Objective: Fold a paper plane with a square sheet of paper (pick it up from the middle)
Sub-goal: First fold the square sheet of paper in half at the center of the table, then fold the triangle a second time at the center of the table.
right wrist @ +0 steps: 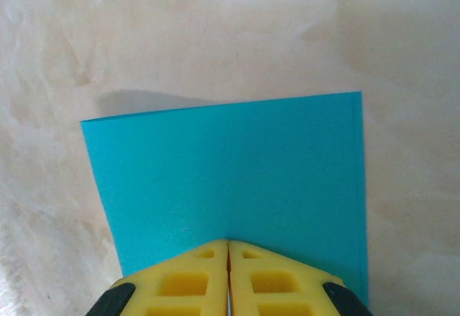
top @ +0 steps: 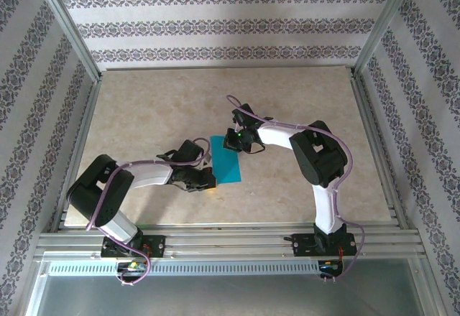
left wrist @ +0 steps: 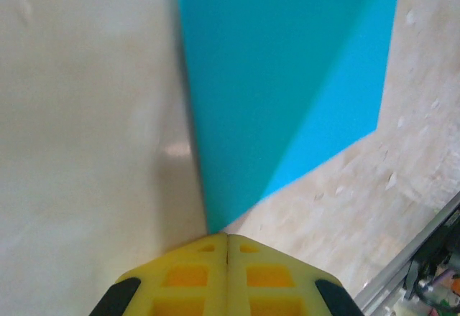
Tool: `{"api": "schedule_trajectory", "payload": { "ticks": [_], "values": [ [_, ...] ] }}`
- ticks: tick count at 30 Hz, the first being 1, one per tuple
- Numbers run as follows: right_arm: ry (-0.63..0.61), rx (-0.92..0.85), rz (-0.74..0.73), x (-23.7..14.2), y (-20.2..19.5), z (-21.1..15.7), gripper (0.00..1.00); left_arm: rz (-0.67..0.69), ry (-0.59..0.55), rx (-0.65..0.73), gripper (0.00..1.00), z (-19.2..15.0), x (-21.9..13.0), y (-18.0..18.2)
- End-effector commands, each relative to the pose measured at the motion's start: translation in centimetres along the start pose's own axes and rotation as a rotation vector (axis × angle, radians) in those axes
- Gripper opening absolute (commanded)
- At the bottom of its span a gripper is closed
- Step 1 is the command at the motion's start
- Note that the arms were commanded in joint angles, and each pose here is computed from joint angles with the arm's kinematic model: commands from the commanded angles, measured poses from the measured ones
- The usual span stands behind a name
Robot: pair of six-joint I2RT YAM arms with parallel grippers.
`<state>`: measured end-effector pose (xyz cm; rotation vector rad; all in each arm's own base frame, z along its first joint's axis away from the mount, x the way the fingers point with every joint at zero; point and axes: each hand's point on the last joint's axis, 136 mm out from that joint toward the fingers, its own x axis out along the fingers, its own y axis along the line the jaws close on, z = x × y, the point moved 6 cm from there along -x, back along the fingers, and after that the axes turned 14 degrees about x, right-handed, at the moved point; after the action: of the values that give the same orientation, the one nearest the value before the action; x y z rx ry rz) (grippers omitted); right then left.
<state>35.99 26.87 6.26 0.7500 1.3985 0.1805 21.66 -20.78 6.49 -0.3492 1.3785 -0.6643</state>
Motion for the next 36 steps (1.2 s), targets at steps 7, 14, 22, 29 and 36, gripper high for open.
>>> {"api": "schedule_trajectory", "payload": {
  "ticks": [7,14,22,29,36],
  "values": [
    [-0.013,0.019,-0.016,-1.1,-0.3,0.2,0.19,0.045,-0.190,0.038,0.05,5.5,-5.0,-1.8],
    [-0.100,-0.016,0.167,-7.4,2.2,0.7,0.33,0.019,-0.268,0.023,0.05,10.1,-4.6,-2.2],
    [-0.125,0.054,0.142,-9.4,-3.4,-1.2,0.43,0.053,-0.218,-0.011,0.03,11.1,-1.9,-0.4],
    [-0.017,0.118,0.170,-8.4,-5.3,-4.0,0.47,0.083,-0.187,-0.066,0.02,10.3,-0.5,1.3],
    [0.063,0.149,0.153,-6.7,-5.5,-5.6,0.45,0.093,-0.165,-0.104,0.02,9.7,0.5,2.3]
  ]
}}
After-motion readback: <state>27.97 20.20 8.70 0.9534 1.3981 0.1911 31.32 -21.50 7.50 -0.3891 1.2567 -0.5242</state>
